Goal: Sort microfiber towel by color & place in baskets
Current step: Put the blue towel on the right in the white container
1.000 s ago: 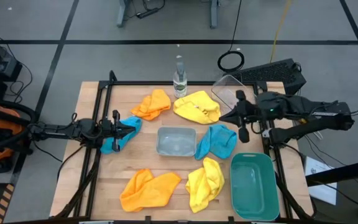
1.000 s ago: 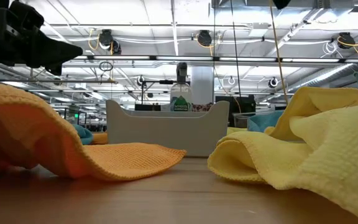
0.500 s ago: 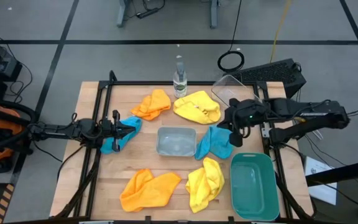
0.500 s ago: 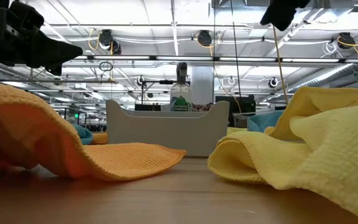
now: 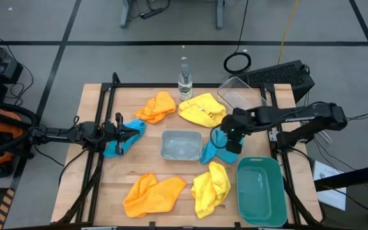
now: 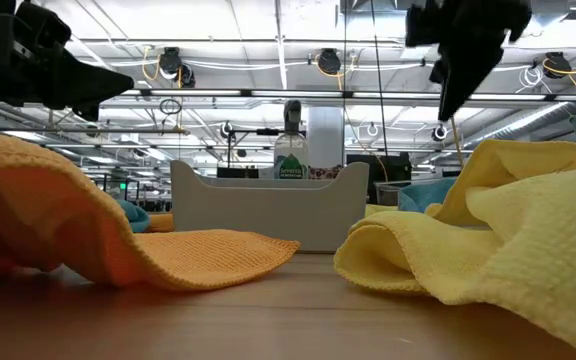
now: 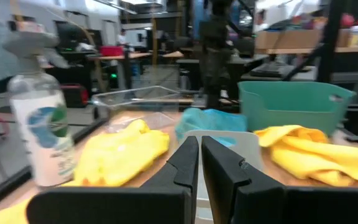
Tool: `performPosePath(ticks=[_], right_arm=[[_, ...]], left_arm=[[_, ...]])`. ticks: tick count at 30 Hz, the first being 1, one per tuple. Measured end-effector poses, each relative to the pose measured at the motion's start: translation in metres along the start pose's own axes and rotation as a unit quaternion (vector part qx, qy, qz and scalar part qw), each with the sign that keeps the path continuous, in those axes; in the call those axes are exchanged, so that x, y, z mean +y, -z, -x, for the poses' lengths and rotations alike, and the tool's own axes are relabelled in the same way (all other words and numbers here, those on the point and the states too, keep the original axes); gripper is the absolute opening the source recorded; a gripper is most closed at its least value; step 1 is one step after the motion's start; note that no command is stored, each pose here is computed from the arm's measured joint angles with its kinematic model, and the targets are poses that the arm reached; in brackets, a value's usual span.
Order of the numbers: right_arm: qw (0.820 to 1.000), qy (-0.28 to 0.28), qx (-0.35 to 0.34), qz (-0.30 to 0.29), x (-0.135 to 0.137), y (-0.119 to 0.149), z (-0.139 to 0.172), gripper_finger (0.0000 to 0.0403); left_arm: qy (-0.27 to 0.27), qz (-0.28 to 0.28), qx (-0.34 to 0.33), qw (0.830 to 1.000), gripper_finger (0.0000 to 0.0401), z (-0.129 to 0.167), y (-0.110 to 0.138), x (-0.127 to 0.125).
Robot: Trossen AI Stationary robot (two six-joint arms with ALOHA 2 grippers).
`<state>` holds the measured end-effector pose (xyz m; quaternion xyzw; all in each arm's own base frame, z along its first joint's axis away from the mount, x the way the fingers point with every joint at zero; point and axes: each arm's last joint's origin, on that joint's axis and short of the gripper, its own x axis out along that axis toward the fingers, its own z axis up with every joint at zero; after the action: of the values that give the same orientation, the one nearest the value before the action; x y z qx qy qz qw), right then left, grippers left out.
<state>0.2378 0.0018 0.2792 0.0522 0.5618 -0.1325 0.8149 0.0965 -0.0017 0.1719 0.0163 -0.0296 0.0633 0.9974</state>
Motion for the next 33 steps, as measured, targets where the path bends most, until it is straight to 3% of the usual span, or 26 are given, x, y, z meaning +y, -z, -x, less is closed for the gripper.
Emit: performPosePath(ticks=[3, 9, 13, 22, 33], right_arm=[[0.999, 0.026, 0.020, -0.001, 0.002, -0.003, -0.012, 0.0153], [0.998, 0.035, 0.047, 0.005, 0.008, -0.010, -0.035, 0.0261], [0.997, 0.041, 0.060, -0.002, 0.014, -0.015, -0.052, 0.0303], [0.994, 0.048, 0.097, 0.017, 0.034, -0.018, -0.095, 0.0313], [0.994, 0.058, 0.092, -0.001, 0.026, 0.015, -0.140, 0.0313]], left_arm=[[-0.019, -0.007, -0.004, 1.000, 0.0029, 0.000, -0.001, 0.001], [-0.002, -0.007, -0.005, 1.000, 0.0029, 0.000, -0.005, 0.000], [0.005, 0.003, 0.004, 1.000, 0.0029, 0.000, -0.003, 0.000], [0.013, 0.024, 0.031, 0.999, 0.0029, 0.000, 0.001, -0.001], [0.031, 0.025, 0.034, 0.999, 0.0029, 0.000, 0.002, -0.002]])
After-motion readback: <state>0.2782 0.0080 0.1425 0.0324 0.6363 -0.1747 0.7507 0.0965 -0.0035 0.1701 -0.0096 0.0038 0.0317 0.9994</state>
